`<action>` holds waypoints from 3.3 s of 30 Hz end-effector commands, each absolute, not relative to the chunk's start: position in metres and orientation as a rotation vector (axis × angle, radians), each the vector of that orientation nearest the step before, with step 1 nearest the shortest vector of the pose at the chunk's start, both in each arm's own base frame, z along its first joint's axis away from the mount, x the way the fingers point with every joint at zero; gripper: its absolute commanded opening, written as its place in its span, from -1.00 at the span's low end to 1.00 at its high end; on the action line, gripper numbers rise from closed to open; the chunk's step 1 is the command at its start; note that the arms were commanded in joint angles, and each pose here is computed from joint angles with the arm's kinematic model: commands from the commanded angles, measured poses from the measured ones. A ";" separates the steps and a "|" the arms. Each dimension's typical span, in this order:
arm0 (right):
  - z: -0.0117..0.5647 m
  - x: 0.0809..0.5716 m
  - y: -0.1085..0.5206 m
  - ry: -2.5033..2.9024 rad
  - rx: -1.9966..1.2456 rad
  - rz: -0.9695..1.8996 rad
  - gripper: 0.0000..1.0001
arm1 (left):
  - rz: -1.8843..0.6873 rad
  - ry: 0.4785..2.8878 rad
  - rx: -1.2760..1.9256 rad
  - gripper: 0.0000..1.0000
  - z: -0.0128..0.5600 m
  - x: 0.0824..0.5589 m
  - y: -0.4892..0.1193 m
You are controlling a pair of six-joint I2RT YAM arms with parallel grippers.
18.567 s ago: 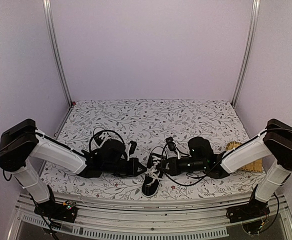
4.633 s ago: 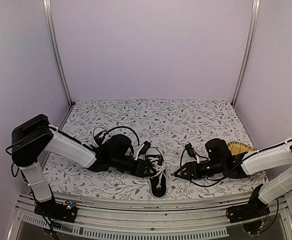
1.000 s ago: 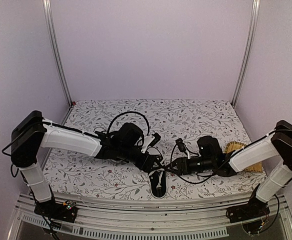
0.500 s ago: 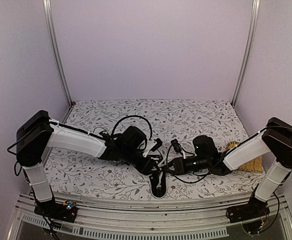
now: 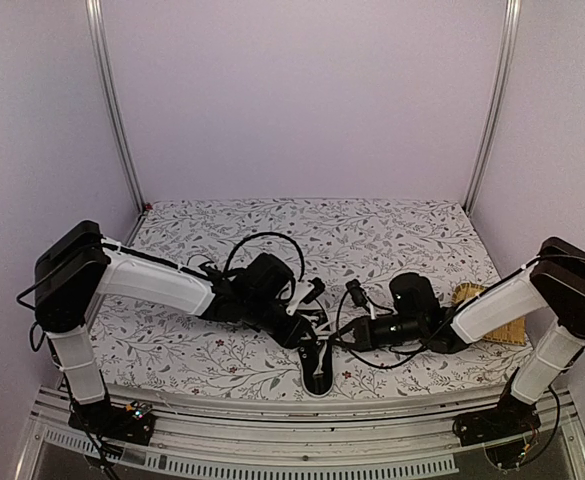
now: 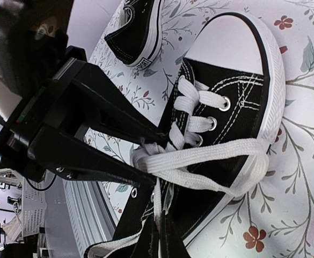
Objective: Tie the shoes
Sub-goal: Pull the crossed shoelace from the shoe.
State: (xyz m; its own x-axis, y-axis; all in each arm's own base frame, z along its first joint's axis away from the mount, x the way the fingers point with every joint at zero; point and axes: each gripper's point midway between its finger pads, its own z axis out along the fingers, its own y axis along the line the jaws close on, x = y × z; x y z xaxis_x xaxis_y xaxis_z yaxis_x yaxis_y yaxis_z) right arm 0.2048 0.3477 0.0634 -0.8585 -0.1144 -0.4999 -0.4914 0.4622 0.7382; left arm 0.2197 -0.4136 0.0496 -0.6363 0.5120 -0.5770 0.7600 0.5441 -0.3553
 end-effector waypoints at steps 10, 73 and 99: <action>0.036 0.187 0.281 2.488 -0.241 1.163 -0.96 | -0.821 2.380 1.035 -0.47 0.045 0.217 -0.416; 0.055 0.202 0.335 2.467 -0.519 1.051 -0.96 | -0.872 2.334 0.682 0.67 0.077 0.228 -0.354; 0.086 0.199 0.303 2.427 -0.474 0.986 0.05 | -1.026 2.295 0.677 -0.03 0.078 0.186 -0.368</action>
